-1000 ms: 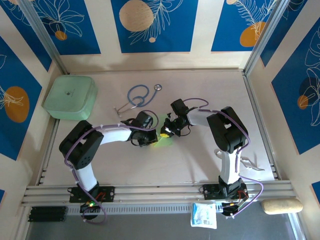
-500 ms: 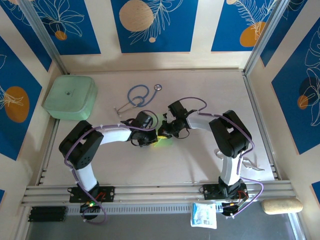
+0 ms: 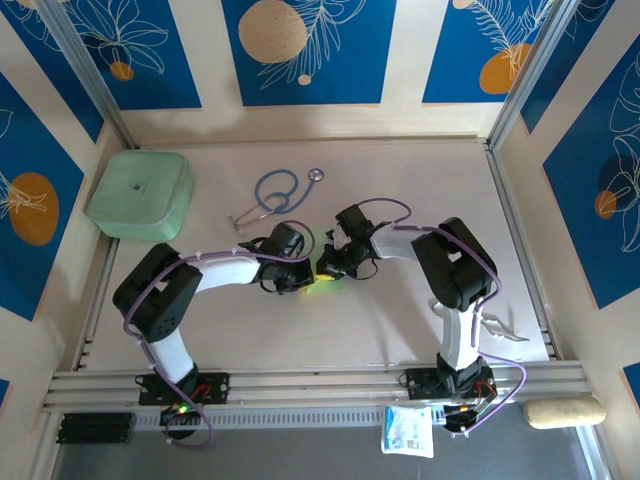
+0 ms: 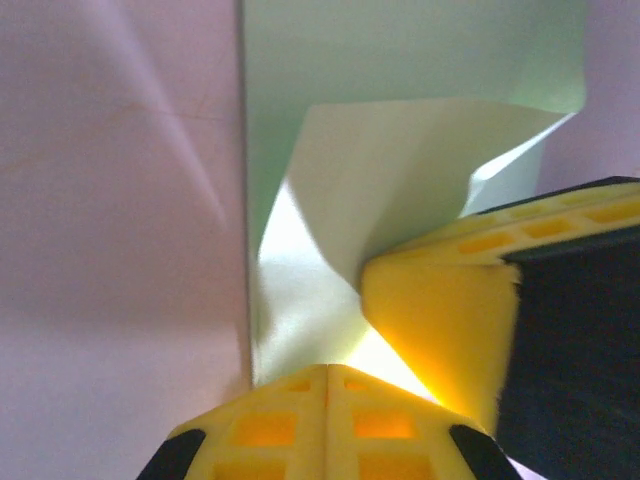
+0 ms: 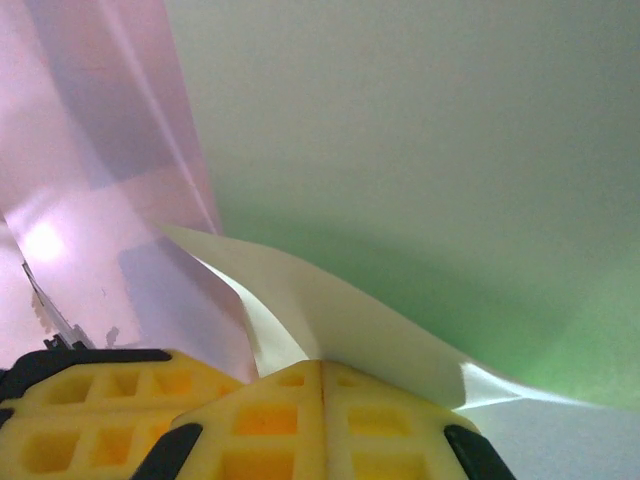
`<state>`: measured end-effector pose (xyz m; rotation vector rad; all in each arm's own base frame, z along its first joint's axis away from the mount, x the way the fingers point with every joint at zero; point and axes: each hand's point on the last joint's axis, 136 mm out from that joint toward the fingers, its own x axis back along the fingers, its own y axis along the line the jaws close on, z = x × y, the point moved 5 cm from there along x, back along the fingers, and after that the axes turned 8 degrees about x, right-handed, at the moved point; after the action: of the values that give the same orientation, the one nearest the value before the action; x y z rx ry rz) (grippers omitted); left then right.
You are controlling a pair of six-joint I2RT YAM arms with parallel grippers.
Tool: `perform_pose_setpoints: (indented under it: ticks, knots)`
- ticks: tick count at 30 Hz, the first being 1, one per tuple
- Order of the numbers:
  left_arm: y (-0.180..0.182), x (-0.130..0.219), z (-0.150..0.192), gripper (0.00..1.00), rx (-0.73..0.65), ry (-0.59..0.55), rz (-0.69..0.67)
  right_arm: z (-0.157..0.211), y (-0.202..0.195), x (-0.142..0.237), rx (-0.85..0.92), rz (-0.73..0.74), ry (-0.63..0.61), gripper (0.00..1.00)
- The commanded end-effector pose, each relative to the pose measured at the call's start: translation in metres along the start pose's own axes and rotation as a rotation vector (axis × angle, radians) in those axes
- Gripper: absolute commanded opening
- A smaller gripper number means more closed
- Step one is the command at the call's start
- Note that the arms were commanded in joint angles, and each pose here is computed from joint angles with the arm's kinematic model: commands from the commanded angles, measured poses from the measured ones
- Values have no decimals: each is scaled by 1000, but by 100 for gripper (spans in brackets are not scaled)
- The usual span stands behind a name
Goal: Fold a paper plane with a square sheet of paper (pick it up from the middle)
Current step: Fold the triangle a second time at the center of the table.
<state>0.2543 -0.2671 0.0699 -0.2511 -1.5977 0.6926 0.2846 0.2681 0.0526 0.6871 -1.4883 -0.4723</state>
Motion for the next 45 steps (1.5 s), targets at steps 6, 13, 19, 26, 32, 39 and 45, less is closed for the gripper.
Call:
perform_pose_setpoints:
  ticks: [6, 13, 19, 26, 32, 39, 45]
  knots:
    - [14, -5, 8, 4, 27, 14, -33, 7, -14, -9, -15, 28, 34, 0]
    - [44, -15, 18, 0, 80, 56, -152, -1, -14, -5, 15, 35, 16, 0]
    - [64, -14, 27, 0, 121, 70, -219, -22, -33, 6, 16, 58, -72, 0]
    - [78, -17, 34, 0, 137, 90, -255, -50, -54, 22, -52, 46, -145, 0]
    - [73, -16, 32, 0, 122, 87, -231, -67, -74, 36, -121, 49, -195, 0]
    - [49, -9, 22, 0, 64, 69, -188, -86, -61, 57, -87, 37, -249, 0]
    - [-17, 22, -3, 6, -50, -26, -20, -79, -32, 96, -55, 3, -310, 5]
